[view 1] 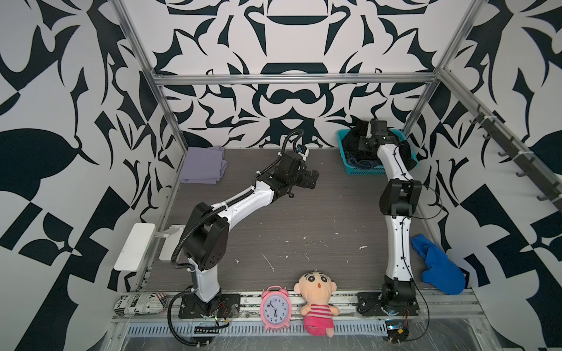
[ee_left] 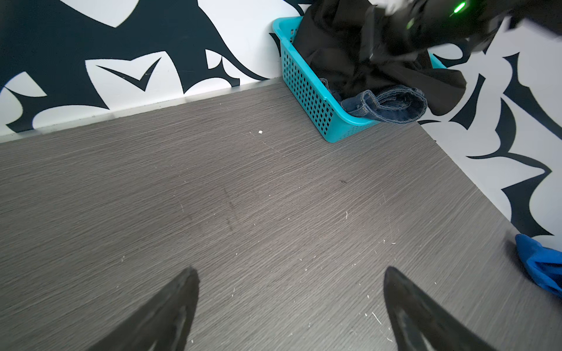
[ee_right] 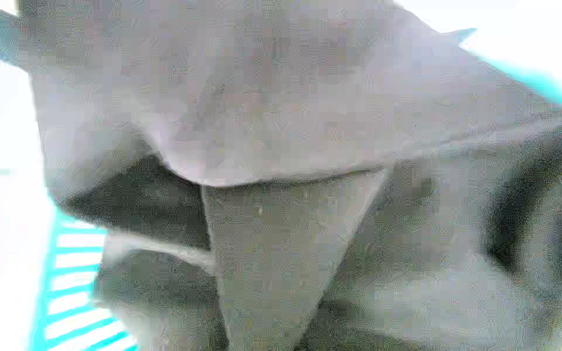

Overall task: Fold and stack skirts
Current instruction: Pick up the skirt from the basket, then place the skirt at the center of the table.

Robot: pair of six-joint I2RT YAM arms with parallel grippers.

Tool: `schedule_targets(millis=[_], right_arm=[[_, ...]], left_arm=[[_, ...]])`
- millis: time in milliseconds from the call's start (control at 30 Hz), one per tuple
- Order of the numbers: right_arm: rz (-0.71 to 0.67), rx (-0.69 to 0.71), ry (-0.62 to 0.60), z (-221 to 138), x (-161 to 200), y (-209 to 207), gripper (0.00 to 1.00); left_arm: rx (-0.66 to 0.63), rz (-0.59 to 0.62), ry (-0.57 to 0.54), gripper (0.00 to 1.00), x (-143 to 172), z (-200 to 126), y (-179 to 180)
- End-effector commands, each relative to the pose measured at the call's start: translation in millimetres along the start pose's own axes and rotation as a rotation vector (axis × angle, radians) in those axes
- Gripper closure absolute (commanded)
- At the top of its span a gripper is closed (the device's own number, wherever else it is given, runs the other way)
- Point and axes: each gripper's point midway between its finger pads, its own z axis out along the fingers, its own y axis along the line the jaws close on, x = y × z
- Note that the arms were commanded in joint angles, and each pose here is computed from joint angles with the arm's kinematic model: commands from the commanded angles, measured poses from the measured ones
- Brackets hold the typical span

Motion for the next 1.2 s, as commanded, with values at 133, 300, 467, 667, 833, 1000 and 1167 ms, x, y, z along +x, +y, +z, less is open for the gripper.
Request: schedule_targets(millis=[133, 300, 467, 667, 833, 1000, 1167], right_arm=[[-0.041, -0.096, -0.334, -178, -134, 27, 1.00], [-0.048, -0.246, -0.420, -267, -157, 58, 1.00], [-0.131, -0.359, -0.540, -372, -166, 102, 1.00], [-0.149, -0.603, -0.550, -462, -137, 143, 1.00], [-0.193, -0.820, -0.550, -510, -80, 177, 1.00], [-0.142, -1.114, -0.426, -504, -7, 205, 1.00], [-0.053, -1.093, -0.097, -403, 80, 234, 1.00]], left_arm=[[0.019, -0.023, -0.047, 0.03, -16, -5, -4], [0.015, -0.021, -0.100, 0.04, -25, -19, -3], [0.002, 0.006, -0.240, 0.04, -46, -59, -1], [-0.058, 0.068, -0.415, 0.02, -62, -124, 10], [-0.070, 0.078, -0.492, 0.04, -58, -177, 24], [-0.074, 0.046, -0.513, 0.07, -33, -215, 48], [-0.111, 0.002, -0.458, 0.08, 4, -221, 81]])
